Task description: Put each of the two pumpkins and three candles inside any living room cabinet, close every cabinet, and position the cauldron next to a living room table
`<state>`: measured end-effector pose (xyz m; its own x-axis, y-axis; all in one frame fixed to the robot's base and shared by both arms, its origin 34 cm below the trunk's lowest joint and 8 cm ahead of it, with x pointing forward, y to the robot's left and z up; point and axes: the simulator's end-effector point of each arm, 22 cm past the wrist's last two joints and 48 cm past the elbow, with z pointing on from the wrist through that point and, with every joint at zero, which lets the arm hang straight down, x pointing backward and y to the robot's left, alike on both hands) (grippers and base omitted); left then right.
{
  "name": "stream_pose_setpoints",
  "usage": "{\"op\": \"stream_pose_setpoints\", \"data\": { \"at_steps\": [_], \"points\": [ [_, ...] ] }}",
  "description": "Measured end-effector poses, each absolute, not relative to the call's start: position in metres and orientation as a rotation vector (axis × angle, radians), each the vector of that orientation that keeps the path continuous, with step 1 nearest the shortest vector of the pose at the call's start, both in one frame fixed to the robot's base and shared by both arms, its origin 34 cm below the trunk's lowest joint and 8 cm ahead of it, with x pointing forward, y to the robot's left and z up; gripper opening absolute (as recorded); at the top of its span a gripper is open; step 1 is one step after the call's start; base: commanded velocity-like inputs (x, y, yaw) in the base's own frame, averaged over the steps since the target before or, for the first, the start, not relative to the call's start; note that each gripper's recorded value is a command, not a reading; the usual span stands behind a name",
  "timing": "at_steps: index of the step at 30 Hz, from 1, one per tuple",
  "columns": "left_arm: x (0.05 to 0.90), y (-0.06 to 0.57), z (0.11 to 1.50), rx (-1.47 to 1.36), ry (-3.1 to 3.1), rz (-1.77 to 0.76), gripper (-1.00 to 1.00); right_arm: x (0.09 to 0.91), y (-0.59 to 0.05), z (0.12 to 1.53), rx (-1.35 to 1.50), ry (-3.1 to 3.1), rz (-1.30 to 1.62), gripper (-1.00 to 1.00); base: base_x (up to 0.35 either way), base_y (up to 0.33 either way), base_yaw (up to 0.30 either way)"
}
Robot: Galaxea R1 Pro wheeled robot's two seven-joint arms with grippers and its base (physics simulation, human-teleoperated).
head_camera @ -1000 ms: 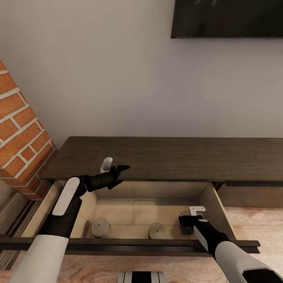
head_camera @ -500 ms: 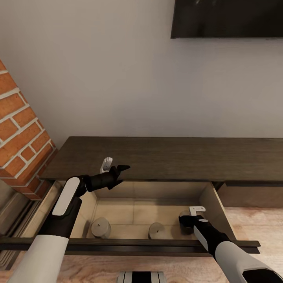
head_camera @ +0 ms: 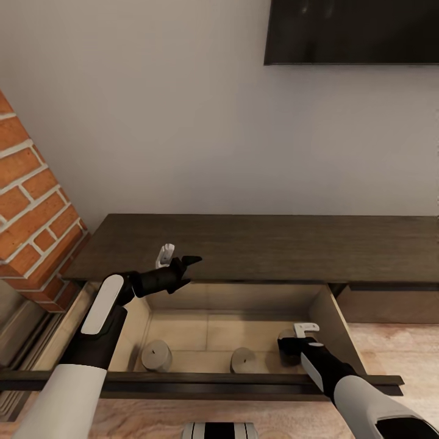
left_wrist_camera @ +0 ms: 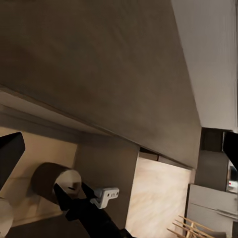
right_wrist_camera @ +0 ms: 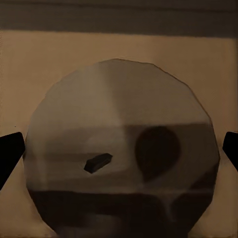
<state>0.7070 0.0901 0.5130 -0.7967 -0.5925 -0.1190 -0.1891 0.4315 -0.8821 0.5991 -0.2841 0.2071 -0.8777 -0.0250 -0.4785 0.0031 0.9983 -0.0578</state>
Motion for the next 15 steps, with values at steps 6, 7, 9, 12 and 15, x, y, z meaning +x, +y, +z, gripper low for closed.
{"op": "stream_pose_setpoints", "data": {
  "at_steps": [6, 7, 9, 12, 15],
  "points": [
    [0.706, 0.089, 0.529, -0.643, 2.258, -1.327, 1.0, 0.593, -0.286, 0.212, -0.018, 2.65, -0.084, 1.0, 0.0, 0.0, 0.0],
    [0.706, 0.089, 0.531, -0.64, 2.255, -1.327, 1.0, 0.594, -0.286, 0.214, -0.018, 2.646, -0.084, 1.0, 0.0, 0.0, 0.0],
    [0.707, 0.089, 0.536, -0.636, 2.254, -1.327, 1.0, 0.596, -0.286, 0.218, -0.018, 2.643, -0.084, 1.0, 0.0, 0.0, 0.0],
    [0.709, 0.088, 0.542, -0.636, 2.255, -1.327, 1.0, 0.598, -0.286, 0.225, -0.017, 2.643, -0.084, 1.0, 0.0, 0.0, 0.0],
    [0.71, 0.088, 0.549, -0.635, 2.256, -1.327, 1.0, 0.599, -0.286, 0.232, -0.017, 2.643, -0.085, 1.0, 0.0, 0.0, 0.0]
  ]
}}
